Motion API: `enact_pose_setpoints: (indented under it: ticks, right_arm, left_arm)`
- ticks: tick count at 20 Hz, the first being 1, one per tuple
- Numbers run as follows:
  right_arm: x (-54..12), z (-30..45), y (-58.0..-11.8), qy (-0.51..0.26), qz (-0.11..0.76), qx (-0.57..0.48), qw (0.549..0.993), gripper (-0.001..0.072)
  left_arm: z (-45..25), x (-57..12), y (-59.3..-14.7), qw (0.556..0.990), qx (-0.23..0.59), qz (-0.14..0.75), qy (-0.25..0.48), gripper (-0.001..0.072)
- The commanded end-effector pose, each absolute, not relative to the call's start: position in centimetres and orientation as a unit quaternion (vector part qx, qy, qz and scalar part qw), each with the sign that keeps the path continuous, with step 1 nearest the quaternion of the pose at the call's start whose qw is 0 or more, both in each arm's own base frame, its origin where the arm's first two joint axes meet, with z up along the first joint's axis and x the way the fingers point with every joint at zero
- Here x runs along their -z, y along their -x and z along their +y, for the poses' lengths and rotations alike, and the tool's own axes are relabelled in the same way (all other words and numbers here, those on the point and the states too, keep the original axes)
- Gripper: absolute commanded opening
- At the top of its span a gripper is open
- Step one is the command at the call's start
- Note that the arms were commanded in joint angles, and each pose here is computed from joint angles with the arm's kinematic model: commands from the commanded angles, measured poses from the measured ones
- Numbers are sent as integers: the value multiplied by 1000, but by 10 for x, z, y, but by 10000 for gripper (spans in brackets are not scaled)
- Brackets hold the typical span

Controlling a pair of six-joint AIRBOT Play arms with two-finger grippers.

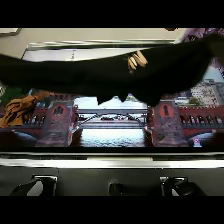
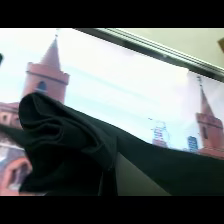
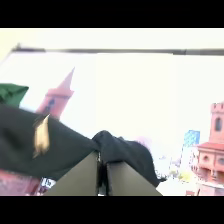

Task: Fold the clothes and pants, and hang the long-sleeved shirts on hangers.

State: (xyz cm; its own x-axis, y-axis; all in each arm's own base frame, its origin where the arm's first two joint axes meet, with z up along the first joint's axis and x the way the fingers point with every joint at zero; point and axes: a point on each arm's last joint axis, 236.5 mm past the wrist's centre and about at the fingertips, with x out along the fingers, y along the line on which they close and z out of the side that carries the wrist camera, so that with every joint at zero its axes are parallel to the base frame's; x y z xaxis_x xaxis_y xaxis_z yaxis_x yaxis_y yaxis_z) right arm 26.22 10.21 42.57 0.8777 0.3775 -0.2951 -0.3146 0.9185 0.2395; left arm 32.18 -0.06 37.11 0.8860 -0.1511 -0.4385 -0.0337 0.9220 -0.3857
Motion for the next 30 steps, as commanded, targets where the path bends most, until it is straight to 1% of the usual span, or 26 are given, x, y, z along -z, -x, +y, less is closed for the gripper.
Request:
enact_pose_setpoints:
  ticks: [1, 3, 4, 7, 10, 12, 13, 15, 17, 18, 21, 22, 23, 24, 25, 28, 30]
  right_arm:
    - [-442, 84, -234, -107, 151, -157, 970, 29]
    - [-435, 75, -253, -98, 158, -128, 974, 29]
    - [-425, 67, -270, -92, 172, -102, 975, 29]
    - [-375, 56, -343, -57, 239, -38, 969, 29]
    - [-284, 71, -431, -28, 337, -18, 941, 29]
    - [-201, 92, -483, -33, 406, -29, 913, 29]
    - [-160, 107, -505, -55, 435, -45, 898, 29]
    - [-82, 133, -542, -142, 479, -77, 863, 30]
    - [-28, 150, -563, -231, 503, -94, 827, 30]
    - [-10, 156, -569, -260, 510, -97, 814, 31]
    - [26, 167, -573, -288, 529, -97, 792, 31]
    - [28, 170, -571, -294, 533, -100, 787, 59]
    - [25, 170, -570, -295, 535, -102, 785, 185]
    - [16, 166, -568, -289, 535, -108, 787, 388]
    - [3, 162, -562, -276, 534, -125, 789, 453]
    - [-47, 115, -527, -194, 546, -164, 798, 453]
    - [-76, 68, -492, -155, 562, -163, 796, 449]
  left_arm:
    - [16, -383, -265, 955, -43, 222, 191, 13]
    - [9, -372, -267, 948, -31, 242, 206, 12]
    - [7, -357, -274, 940, -26, 263, 215, 13]
    - [3, -279, -307, 897, -15, 362, 254, 13]
    - [2, -168, -353, 847, -26, 445, 290, 13]
    - [-7, -90, -384, 818, -33, 483, 311, 13]
    - [-11, -52, -398, 805, -40, 500, 317, 13]
    - [-17, 7, -425, 787, -51, 523, 324, 13]
    - [-25, 49, -455, 776, -46, 526, 344, 14]
    - [-28, 64, -467, 771, -41, 527, 355, 14]
    - [-35, 90, -490, 755, -31, 539, 372, 19]
    - [-34, 91, -496, 756, -29, 539, 372, 85]
    - [-32, 85, -501, 759, -27, 534, 372, 267]
    - [-28, 75, -506, 762, -23, 528, 373, 547]
    - [-21, 61, -508, 764, -20, 525, 375, 688]
    - [23, 7, -499, 781, -12, 503, 368, 688]
    - [59, -18, -472, 787, -19, 498, 363, 688]
